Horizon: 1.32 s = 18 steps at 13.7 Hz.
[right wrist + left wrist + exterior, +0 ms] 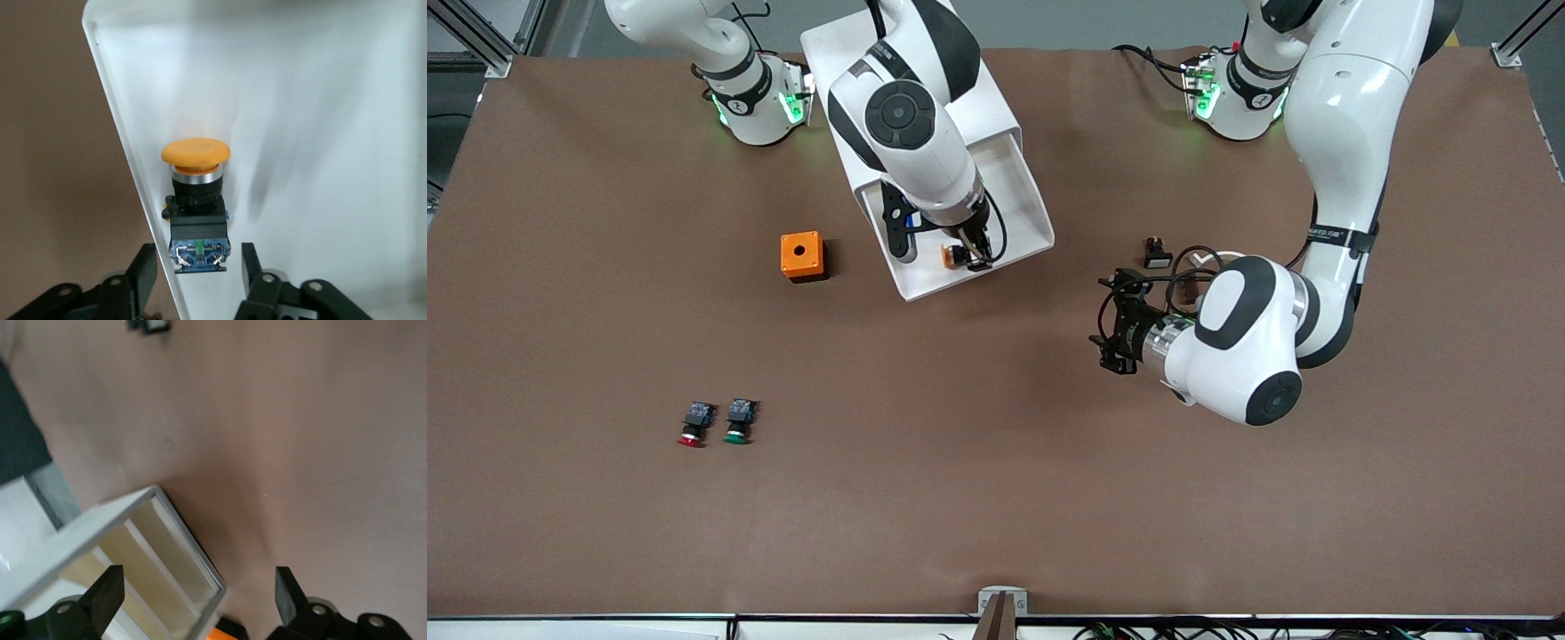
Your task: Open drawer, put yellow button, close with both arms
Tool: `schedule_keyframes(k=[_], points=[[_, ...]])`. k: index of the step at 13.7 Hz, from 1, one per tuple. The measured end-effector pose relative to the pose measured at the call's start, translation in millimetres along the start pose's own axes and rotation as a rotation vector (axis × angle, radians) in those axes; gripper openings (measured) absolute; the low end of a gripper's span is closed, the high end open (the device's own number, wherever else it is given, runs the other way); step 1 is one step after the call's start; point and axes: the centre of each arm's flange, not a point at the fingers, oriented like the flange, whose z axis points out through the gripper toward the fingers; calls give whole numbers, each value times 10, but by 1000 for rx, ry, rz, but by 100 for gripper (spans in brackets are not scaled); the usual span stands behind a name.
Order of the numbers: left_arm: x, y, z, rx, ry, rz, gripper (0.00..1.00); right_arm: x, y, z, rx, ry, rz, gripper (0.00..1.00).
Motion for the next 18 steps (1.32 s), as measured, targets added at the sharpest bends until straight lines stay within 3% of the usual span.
schedule_keyframes(k=[3,4,8,11,13,16,18], points=[[125,17,-80,-21,88,240,100,159,-164,-204,35,-8,2,97],[195,36,-113,-31,124,274,100,301,-249,-330,33,-4,-48,100],[100,143,-96,-118,278,422,100,1179,-490,-875,-46,28,-417,100],[-226,171,71,-144,373,684,100,2091,-592,-1344,-70,10,-599,100],[-362,153,168,-123,396,827,100,2628,-580,-1624,-71,12,-714,100],[-723,84,426,-119,419,940,100,3279,-506,-1944,-100,93,-930,100],[-1021,-17,653,-105,430,990,100,3676,-463,-2129,-92,110,-1030,100]])
